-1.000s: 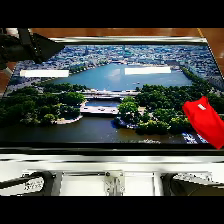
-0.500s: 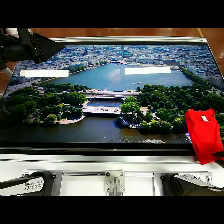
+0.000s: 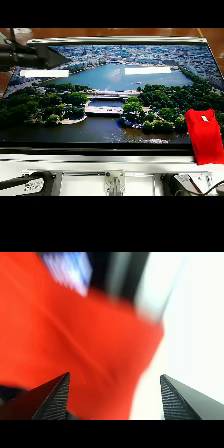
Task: Fold the shirts.
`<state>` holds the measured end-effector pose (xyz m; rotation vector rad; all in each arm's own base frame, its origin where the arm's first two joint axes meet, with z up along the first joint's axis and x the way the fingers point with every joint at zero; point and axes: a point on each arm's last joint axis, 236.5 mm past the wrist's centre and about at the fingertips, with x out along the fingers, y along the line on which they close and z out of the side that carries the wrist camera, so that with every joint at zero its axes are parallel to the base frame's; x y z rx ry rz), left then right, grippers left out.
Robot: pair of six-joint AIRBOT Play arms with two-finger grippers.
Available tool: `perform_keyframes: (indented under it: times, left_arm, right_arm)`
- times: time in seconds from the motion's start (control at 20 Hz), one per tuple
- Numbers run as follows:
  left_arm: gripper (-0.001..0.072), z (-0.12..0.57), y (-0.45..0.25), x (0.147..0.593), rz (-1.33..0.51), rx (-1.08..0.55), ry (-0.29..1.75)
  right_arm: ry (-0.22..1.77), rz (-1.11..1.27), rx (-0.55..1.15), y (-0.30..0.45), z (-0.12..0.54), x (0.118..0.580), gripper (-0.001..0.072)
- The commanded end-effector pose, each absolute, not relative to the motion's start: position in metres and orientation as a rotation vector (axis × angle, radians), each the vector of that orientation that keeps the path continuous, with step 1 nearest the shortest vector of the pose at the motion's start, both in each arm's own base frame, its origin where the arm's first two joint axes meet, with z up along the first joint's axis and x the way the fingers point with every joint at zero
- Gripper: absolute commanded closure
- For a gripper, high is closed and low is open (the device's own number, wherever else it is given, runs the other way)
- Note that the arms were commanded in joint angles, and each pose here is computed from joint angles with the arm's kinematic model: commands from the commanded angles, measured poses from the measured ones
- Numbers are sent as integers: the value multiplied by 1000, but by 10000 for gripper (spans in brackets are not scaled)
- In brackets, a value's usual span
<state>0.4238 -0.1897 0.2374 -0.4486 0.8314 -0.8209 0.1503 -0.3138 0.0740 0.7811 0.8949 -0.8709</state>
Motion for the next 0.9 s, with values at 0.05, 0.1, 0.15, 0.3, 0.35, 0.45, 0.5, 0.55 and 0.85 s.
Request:
perform_keyframes:
  times: [0.05,0.1,0.15,0.3,0.35,0.45,0.5,0.55,0.85]
  left_arm:
    - [672,145,-129,451,-284,-28,996]
    - [670,134,-124,451,-221,61,1017]
    - [637,120,-127,447,-208,149,1056]
    - [-8,76,-139,417,-232,267,1255]
    - [-9,67,-140,410,-232,278,1302]
    - [-8,63,-139,412,-230,275,1310]
    - [-9,64,-141,415,-234,270,1291]
    - [-9,65,-142,419,-236,268,1275]
    - [-9,67,-143,425,-238,261,1249]
  right_arm:
    - [644,-549,408,-263,201,261,47]
    - [712,-439,378,-227,191,284,46]
    - [813,-353,346,-195,174,298,45]
    - [1202,-218,279,-125,108,295,43]
    - [1288,-167,264,-108,95,292,43]
    - [1382,-98,250,-87,79,292,44]
    - [1388,-91,236,-85,76,295,44]
    - [1375,-94,225,-86,75,300,44]
    - [1282,-120,225,-93,80,321,44]
